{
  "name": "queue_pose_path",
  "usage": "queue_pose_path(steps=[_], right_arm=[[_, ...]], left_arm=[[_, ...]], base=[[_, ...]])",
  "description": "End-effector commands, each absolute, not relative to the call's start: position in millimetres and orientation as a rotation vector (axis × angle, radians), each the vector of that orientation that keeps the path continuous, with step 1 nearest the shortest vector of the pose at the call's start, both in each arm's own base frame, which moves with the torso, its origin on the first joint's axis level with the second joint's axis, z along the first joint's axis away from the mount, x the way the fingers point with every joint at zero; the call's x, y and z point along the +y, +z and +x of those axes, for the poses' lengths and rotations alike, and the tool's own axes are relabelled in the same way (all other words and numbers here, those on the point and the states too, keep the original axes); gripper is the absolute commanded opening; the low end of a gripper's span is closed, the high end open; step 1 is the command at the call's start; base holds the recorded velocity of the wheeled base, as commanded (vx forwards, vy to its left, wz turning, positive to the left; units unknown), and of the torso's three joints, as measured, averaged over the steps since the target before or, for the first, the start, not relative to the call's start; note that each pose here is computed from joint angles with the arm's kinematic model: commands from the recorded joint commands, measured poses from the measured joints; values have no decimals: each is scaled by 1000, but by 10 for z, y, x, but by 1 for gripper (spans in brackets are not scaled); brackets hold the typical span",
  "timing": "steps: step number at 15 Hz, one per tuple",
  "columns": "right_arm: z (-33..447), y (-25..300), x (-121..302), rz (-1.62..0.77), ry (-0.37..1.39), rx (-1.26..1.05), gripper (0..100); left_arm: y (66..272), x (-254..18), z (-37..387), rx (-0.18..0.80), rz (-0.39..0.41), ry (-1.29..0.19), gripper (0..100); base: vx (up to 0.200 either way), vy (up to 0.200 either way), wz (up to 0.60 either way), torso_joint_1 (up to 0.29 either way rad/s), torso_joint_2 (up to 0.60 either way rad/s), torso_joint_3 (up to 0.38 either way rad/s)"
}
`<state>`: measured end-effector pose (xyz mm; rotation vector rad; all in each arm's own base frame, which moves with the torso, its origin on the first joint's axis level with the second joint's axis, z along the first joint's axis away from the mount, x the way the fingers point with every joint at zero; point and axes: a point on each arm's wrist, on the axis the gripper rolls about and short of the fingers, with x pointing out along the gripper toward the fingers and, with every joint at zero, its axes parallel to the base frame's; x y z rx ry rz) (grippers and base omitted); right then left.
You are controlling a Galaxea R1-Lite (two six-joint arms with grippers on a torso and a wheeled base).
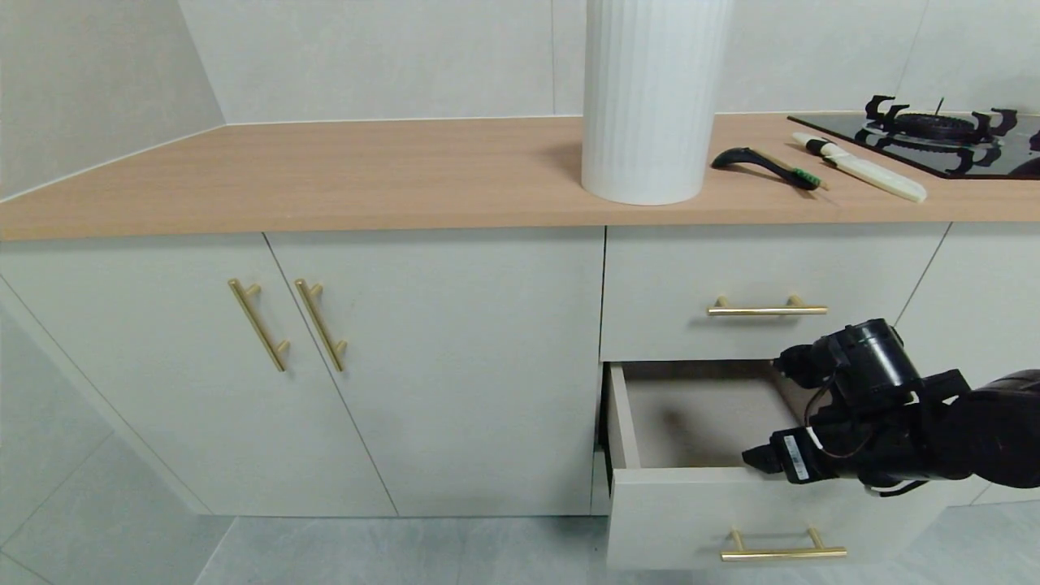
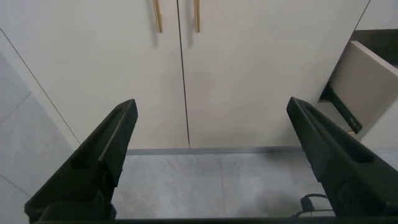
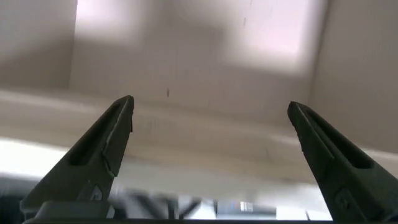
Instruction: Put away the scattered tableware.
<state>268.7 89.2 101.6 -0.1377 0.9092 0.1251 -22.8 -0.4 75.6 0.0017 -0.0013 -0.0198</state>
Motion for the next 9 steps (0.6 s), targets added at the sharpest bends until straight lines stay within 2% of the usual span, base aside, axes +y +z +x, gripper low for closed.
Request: queue_pose_path(steps=[1, 9], right_arm=[[2607, 1222, 912, -129, 164, 899, 100], [2399, 1166, 906, -258, 216, 1104, 100]], left_arm=[[756, -4, -228, -2, 2, -20, 100], [756, -4, -228, -2, 2, -20, 100]], base=[[0, 0, 0, 0, 0, 0], [0, 0, 0, 0, 0, 0]])
